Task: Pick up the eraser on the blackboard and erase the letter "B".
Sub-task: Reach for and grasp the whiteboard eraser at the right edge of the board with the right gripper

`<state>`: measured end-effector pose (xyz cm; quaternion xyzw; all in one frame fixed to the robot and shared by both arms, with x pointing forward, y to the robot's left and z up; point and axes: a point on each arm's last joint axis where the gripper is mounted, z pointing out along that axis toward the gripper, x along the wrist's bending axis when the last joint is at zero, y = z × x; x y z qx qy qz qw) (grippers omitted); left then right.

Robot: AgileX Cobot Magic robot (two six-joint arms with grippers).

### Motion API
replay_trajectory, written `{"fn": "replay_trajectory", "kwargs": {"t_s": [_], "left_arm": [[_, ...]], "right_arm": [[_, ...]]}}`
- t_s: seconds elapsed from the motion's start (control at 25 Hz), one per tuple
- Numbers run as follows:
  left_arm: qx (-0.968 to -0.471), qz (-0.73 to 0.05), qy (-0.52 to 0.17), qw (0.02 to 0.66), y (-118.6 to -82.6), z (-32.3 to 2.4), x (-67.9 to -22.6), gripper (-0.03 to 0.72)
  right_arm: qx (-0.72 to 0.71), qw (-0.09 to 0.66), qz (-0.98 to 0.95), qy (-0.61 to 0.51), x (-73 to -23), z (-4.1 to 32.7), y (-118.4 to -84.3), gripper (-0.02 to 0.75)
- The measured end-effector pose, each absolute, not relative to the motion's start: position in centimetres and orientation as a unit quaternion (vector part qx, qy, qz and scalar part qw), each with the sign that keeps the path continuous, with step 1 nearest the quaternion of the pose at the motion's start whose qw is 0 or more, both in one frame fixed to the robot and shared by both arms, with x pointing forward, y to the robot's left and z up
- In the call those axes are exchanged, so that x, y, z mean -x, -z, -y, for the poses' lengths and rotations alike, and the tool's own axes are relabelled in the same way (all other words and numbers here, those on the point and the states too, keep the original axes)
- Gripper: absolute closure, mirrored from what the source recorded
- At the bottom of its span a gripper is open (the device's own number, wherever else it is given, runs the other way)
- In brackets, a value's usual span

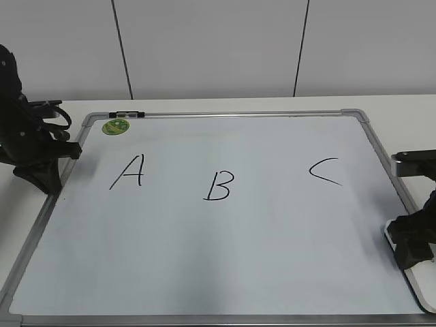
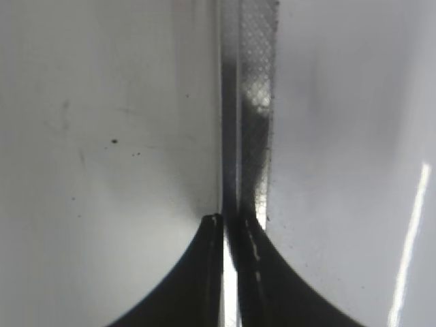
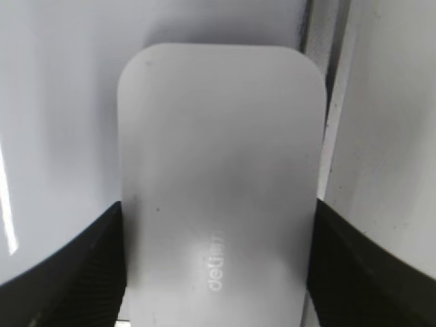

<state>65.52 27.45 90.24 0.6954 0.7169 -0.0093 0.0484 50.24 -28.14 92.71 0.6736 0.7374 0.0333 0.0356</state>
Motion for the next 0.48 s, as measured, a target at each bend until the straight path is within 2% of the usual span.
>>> {"fn": "replay_trajectory", "kwargs": {"t_s": [0.36,0.48], "left_arm": [[-0.695,-0.717,0.009,0.048,-90.24,-27.45,-65.52,0.667],[-0.696,-0.716,0.009,0.048,-90.24,-27.39,-65.51,0.667]], "right_arm": [[-0.679,0.032,-0.733,-0.037,-50.23,28.05,-92.72,0.203],[-0.702,0.004,-0.711,-0.050,-50.43,27.54,-93.10,0.203]]}}
